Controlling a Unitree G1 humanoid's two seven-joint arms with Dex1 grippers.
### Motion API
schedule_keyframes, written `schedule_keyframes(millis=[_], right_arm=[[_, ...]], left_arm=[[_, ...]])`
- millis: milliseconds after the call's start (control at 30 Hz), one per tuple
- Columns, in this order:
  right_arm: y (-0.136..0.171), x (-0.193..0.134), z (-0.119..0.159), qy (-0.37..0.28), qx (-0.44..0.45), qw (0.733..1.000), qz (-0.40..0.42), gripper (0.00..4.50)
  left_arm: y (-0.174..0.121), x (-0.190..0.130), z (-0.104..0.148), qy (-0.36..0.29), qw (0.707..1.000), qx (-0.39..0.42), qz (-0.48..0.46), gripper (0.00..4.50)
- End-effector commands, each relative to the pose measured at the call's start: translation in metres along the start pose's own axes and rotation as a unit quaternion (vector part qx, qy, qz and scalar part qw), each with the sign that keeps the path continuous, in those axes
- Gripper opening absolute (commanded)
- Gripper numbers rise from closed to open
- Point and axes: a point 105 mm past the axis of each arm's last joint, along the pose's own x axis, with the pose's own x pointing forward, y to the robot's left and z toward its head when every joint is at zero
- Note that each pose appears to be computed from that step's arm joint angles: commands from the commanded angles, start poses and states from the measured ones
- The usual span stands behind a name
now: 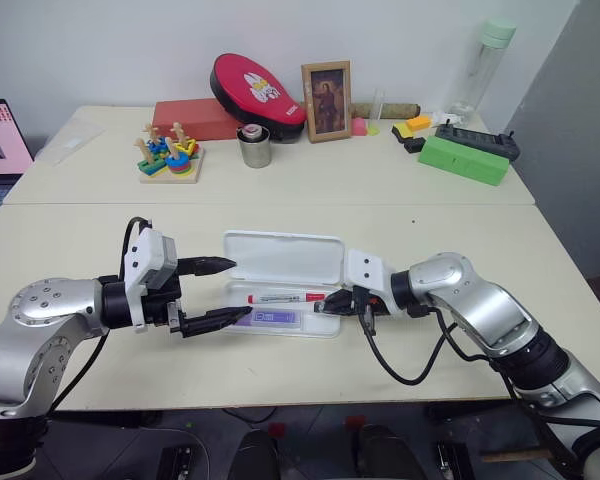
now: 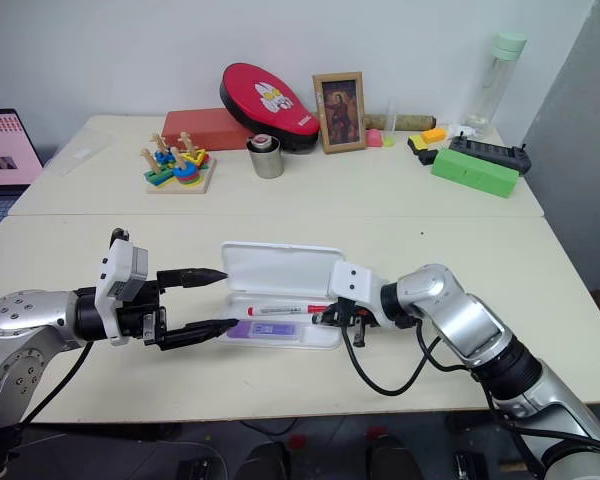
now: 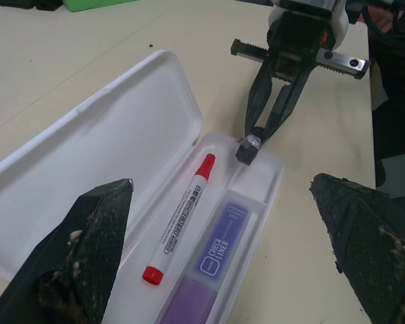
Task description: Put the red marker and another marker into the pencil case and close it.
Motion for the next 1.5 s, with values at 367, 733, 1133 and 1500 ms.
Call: schedule_keyframes(millis=[367,733,1133,1500], right_arm=[[0.008,0.009,0.004,-0.003,-0.009,1.000,0.009,0.86],[0.002,-0.003,0.018,-0.029,-0.009,1.000,0.005,3.44],[-0.064,-0.051,0.093,-0.159,-0.004,0.985,-0.072,4.49],[-0.135,-0.028,0.079,-0.104,0.073,0.971,-0.204,3.08]], left_arm=[[-0.005,0.001,0.017,-0.016,1.000,0.026,-0.003,4.50],[-0.003,0.003,0.016,-0.024,1.000,0.018,0.004,4.50],[0.007,-0.016,0.023,-0.074,0.993,-0.019,0.086,4.50],[0.015,-0.046,0.026,-0.134,0.971,-0.068,0.184,4.50]])
